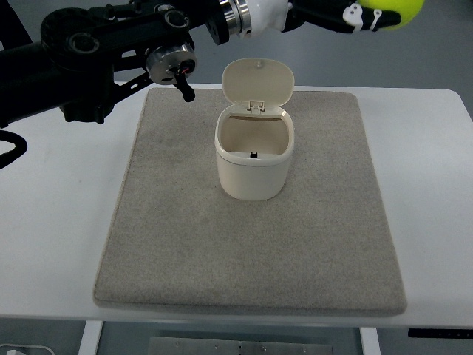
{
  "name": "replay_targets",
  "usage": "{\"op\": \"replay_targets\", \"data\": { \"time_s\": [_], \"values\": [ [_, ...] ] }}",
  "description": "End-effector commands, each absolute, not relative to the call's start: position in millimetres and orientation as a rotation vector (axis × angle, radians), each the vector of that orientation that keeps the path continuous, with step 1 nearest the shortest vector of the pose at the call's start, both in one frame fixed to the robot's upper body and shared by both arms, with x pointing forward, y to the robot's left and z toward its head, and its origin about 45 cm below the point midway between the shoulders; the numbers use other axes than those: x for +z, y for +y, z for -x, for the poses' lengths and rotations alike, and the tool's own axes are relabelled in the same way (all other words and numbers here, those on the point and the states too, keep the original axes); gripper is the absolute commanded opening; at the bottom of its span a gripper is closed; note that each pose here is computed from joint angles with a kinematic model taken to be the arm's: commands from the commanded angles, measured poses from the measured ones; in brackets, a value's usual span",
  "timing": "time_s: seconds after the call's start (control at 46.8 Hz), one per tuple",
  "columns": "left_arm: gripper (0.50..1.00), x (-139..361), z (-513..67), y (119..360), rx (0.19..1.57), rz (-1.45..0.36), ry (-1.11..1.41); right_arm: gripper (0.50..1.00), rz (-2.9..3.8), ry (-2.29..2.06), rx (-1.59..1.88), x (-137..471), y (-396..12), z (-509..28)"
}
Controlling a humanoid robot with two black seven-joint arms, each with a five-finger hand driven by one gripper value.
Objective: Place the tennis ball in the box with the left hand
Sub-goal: 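Lift the ball with the left hand and carry it above the bin, then lower the held ball into the cream bin's opening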
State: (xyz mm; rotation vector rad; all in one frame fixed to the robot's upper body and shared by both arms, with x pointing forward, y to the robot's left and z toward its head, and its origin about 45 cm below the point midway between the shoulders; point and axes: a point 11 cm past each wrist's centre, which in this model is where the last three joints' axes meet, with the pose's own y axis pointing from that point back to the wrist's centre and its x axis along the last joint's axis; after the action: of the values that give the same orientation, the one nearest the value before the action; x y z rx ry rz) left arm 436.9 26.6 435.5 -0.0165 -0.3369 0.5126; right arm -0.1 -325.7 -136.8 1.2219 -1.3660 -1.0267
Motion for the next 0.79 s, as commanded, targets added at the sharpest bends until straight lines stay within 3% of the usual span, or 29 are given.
{"op": "replay_targets", "data": {
  "time_s": [0.0, 0.15, 0.47, 0.769],
  "values": [
    [0.500, 420.5, -431.0, 25.0, 0.491, -0.024, -0.333, 0.938, -1.222, -1.366, -1.026, -136.8, -325.8, 0.1],
    [0.500, 404.5, -421.8, 32.2, 0.475, -0.069, -0.324, 0.938, -1.222, -1.366, -1.026, -136.8, -325.9, 0.1],
    [0.500, 385.9, -410.2, 78.4, 0.480, -0.158, -0.306, 0.938, -1.222, -1.366, -1.026, -136.8, -325.9, 0.1],
    [0.500, 371.0, -404.5, 107.0, 0.496, -0.222, -0.297, 0.938, -1.222, -1.366, -1.026, -136.8, -325.9, 0.1]
  ]
}}
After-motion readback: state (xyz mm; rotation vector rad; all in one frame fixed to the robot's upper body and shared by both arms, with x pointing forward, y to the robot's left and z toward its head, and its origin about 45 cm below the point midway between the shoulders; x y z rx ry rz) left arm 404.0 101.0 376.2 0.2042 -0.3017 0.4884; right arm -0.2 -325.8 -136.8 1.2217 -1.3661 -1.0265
